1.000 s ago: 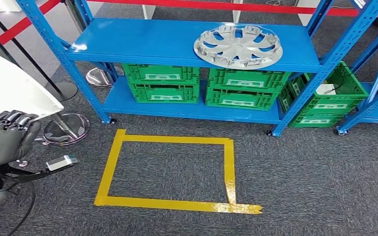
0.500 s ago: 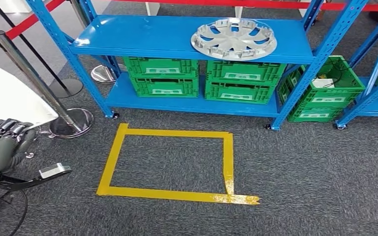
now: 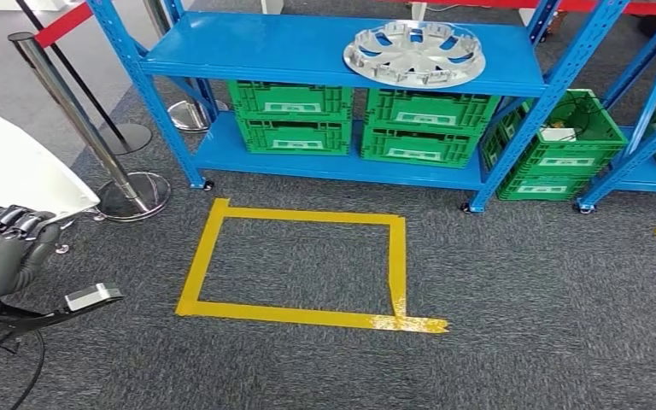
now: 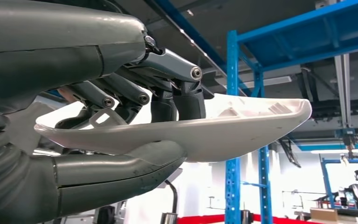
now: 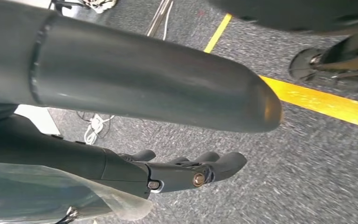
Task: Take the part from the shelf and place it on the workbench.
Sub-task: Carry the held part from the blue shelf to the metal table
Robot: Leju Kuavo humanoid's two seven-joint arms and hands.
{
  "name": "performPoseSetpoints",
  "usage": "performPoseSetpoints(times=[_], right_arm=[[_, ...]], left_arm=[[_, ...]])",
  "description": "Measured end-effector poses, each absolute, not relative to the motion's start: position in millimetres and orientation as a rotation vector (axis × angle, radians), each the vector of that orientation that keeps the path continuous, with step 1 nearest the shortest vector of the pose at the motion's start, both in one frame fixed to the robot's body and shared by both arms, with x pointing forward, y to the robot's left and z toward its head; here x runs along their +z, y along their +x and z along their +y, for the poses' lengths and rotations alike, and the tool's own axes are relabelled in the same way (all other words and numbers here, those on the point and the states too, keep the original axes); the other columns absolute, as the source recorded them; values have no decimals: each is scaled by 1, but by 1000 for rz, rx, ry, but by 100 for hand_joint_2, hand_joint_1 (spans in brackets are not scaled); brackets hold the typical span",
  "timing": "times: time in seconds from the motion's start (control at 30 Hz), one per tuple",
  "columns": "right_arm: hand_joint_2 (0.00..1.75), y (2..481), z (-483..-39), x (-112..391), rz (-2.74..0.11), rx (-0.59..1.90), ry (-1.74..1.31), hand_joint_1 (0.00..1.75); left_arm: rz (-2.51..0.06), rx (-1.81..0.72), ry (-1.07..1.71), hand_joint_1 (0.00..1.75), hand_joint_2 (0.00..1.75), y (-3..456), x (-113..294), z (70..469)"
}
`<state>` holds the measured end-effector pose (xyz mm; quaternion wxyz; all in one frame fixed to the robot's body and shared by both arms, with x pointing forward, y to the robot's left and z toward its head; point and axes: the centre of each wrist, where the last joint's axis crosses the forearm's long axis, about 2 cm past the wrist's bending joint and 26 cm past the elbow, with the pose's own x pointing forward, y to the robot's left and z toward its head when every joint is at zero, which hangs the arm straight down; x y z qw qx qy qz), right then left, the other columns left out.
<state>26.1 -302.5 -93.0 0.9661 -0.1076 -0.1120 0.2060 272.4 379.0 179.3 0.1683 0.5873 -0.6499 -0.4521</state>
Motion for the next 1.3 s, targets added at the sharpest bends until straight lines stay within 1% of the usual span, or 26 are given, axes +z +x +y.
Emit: performPoseSetpoints(times=[1.3], right_arm=[[0,25,-305,-96,-224,459,-214,0]], left_arm=[[-1886,-1223,1565,175,175,268,175,373]])
